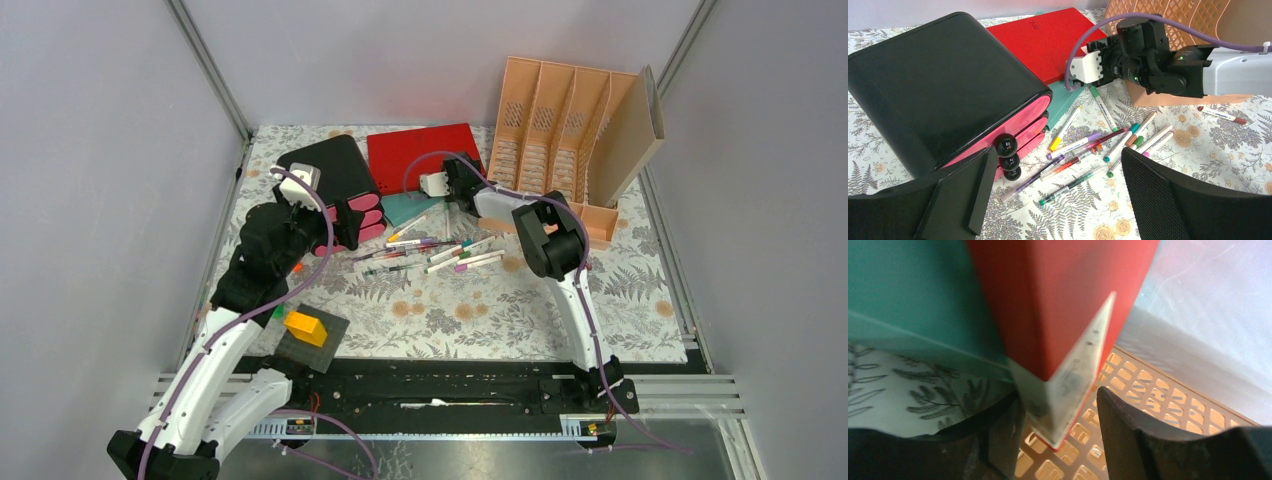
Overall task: Organize the desk
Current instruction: Pick up the folder from the corner of the board.
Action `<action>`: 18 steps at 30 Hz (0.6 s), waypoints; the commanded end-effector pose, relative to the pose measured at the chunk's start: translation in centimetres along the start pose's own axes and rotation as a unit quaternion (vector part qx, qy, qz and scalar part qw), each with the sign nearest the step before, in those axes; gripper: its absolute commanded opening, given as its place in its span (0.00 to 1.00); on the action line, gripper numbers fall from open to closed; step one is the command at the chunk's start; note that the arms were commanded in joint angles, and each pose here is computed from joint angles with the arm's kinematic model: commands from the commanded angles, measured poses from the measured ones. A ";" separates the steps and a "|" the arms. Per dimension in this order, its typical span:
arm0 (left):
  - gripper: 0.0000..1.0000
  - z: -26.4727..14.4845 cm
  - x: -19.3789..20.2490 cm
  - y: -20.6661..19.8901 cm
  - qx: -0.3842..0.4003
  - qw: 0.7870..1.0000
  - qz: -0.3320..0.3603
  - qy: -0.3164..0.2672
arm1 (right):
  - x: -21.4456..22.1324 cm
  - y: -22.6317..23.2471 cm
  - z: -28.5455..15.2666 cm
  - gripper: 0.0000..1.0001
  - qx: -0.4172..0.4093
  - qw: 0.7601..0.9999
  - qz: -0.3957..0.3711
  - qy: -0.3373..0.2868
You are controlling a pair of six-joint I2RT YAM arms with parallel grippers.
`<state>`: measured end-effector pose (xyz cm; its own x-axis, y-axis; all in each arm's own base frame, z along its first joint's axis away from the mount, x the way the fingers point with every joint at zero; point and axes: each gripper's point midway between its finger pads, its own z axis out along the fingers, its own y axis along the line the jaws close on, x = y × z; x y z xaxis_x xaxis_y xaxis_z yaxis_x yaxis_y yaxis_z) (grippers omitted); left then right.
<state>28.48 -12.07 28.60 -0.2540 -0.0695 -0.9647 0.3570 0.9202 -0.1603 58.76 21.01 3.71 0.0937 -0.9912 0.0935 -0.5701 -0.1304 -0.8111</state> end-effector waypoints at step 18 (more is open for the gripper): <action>0.99 0.0 -1.2 -0.1 0.010 1.000 0.004 -0.028 | -1.4 -6.6 -6.8 0.07 0.096 0.993 -0.033 -0.053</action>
<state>28.52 -11.98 28.47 -0.2566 -0.0713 -0.9639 0.3587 0.9190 -0.1635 57.34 20.92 7.12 0.1495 -0.9824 0.1116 -0.4805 -0.1708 -0.8602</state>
